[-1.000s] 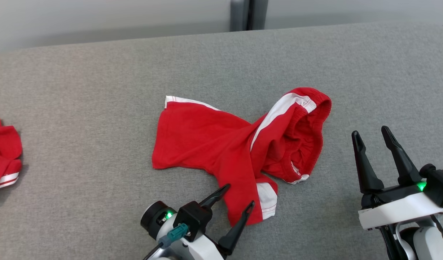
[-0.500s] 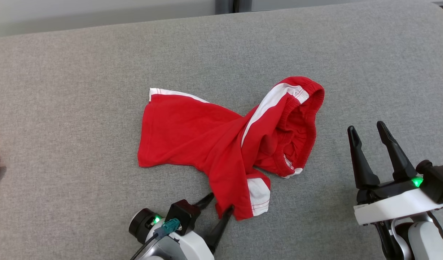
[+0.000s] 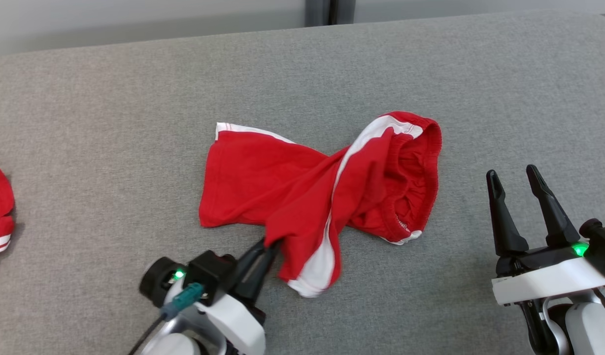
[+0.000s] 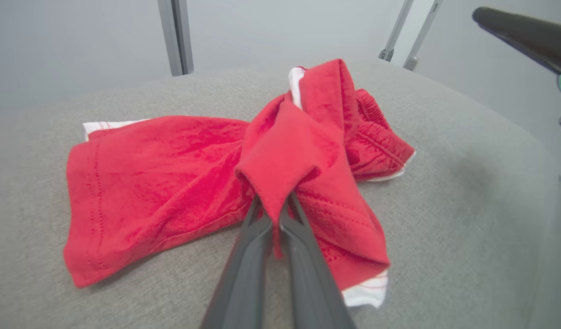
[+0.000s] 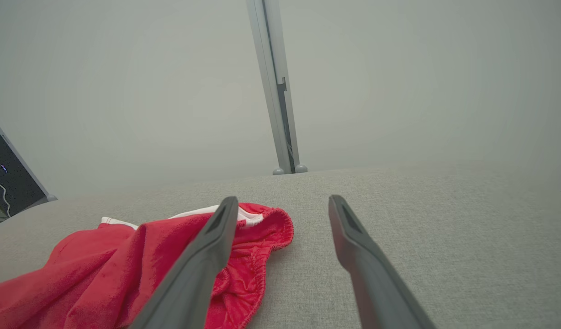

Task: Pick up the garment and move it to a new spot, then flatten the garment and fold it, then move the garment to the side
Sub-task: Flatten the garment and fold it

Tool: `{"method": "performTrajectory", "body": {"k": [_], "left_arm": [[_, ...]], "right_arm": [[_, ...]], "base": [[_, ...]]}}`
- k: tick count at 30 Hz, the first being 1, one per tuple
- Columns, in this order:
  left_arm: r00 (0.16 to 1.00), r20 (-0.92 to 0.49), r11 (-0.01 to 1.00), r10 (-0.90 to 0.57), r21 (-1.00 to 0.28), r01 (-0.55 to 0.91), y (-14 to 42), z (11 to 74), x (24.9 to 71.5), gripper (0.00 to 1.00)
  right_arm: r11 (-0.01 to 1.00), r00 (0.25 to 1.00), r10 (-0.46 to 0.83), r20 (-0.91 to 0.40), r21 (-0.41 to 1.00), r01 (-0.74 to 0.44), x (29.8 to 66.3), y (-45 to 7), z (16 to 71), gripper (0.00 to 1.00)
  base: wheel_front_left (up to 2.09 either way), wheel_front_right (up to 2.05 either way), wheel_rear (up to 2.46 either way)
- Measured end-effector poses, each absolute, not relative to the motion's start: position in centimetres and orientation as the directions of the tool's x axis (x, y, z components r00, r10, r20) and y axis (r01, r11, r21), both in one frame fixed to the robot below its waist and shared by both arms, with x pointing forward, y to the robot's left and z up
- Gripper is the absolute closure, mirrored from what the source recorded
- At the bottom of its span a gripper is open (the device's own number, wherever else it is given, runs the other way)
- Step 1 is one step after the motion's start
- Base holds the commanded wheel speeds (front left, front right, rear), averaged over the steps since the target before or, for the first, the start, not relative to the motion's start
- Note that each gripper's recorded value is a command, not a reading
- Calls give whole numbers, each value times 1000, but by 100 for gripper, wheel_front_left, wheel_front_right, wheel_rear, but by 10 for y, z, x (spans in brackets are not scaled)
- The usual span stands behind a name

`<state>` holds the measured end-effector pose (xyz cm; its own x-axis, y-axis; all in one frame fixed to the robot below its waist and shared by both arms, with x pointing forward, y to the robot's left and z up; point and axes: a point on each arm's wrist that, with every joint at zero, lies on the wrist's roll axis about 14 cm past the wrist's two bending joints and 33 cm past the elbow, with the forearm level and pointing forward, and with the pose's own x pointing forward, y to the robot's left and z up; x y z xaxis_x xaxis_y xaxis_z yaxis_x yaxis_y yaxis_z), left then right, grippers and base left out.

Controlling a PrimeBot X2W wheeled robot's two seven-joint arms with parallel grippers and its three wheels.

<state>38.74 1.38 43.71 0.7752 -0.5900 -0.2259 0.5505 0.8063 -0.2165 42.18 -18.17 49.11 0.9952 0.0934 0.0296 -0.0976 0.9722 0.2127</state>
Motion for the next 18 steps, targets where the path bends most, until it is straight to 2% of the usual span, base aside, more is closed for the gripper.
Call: {"method": "performTrajectory", "body": {"k": [7, 18], "left_arm": [[875, -189, 894, -446, -139, 425, 73, 459, 414, 100], [938, -176, 954, -299, -88, 288, 132, 462, 458, 100]], "right_arm": [[970, 993, 111, 31, 215, -115, 428, -176, 490, 0], [970, 993, 118, 9, 213, -118, 432, -175, 483, 0]], "base": [[0, 0, 0], [0, 0, 0]]}}
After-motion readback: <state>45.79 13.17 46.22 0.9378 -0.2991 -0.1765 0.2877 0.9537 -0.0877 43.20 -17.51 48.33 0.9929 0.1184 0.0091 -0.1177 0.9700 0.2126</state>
